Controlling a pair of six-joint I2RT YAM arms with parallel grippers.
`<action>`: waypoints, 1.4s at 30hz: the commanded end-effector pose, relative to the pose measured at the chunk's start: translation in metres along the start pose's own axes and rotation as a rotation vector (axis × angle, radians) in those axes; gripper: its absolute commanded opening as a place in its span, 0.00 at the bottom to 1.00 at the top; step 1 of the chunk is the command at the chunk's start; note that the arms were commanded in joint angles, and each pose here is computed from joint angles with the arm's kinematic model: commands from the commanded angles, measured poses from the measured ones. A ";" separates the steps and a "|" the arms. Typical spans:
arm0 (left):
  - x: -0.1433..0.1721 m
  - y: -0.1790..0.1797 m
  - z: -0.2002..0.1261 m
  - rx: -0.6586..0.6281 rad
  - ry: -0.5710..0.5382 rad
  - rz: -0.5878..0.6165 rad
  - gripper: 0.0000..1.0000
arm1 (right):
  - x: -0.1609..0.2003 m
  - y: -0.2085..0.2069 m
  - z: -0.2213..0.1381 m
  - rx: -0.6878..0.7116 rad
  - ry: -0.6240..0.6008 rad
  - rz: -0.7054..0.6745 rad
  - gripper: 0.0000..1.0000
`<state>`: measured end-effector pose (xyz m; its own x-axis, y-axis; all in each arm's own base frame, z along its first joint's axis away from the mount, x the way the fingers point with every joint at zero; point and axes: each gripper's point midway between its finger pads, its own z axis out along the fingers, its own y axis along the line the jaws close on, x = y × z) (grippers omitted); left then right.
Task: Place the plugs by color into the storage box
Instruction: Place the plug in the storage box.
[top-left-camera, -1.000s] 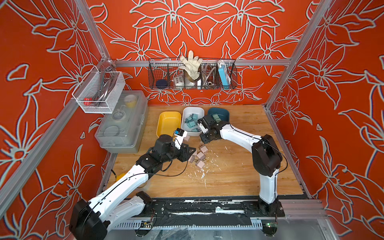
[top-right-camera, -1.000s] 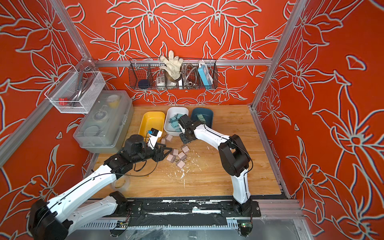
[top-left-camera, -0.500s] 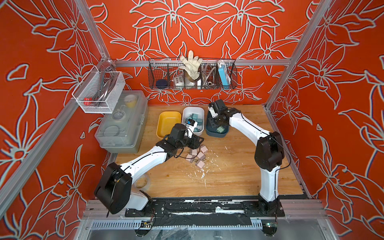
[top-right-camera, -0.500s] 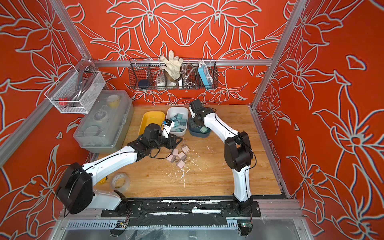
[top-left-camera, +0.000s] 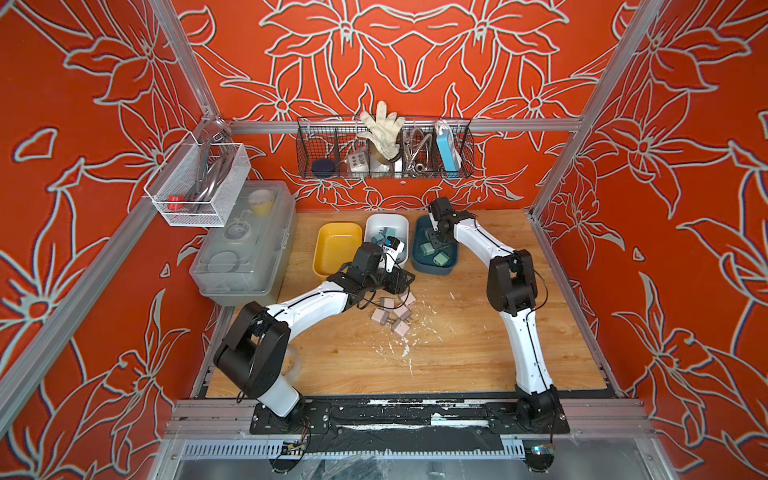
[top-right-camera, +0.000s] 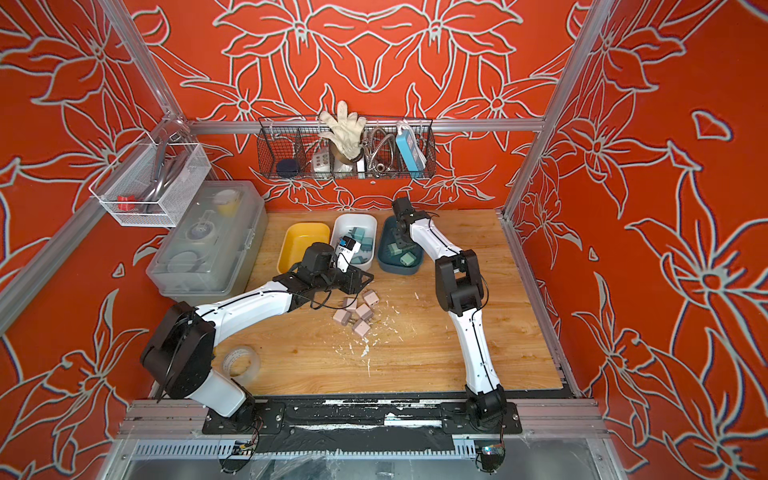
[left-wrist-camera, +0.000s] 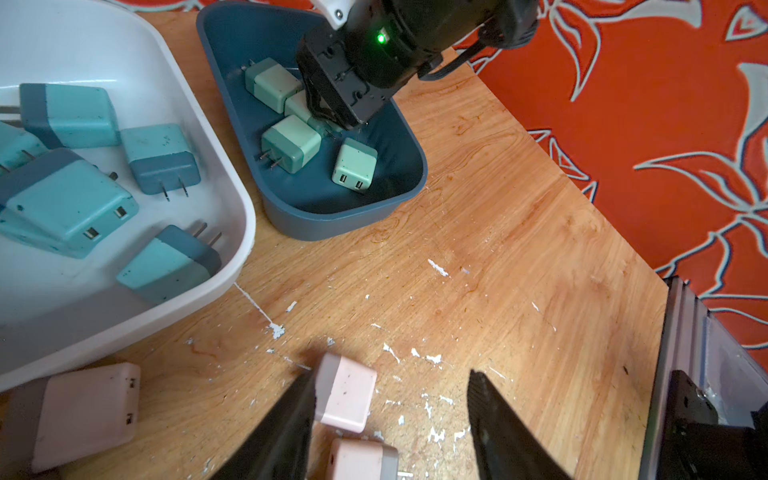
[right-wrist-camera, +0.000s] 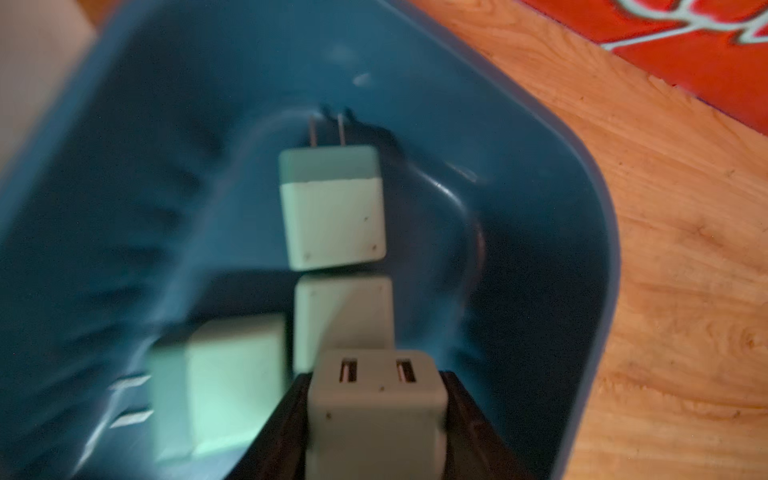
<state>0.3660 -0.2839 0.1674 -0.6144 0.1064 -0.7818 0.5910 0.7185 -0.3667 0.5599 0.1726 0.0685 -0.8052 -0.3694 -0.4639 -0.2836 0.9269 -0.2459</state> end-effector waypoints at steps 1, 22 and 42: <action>-0.006 -0.002 0.001 0.006 -0.015 0.029 0.59 | -0.010 -0.015 -0.006 0.081 -0.015 -0.028 0.45; 0.005 0.000 0.004 0.011 0.003 0.006 0.59 | -0.012 -0.024 -0.013 0.118 -0.020 -0.030 0.68; 0.011 0.001 -0.001 -0.006 0.035 -0.061 0.59 | -0.010 0.005 -0.070 -0.108 -0.103 0.053 0.65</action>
<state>0.3621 -0.2817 0.1582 -0.6457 0.0954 -0.7576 0.5662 0.7255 -0.3912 0.5373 0.1762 0.1100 -0.7809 -0.3526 -0.5156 -0.2989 0.9357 -0.1872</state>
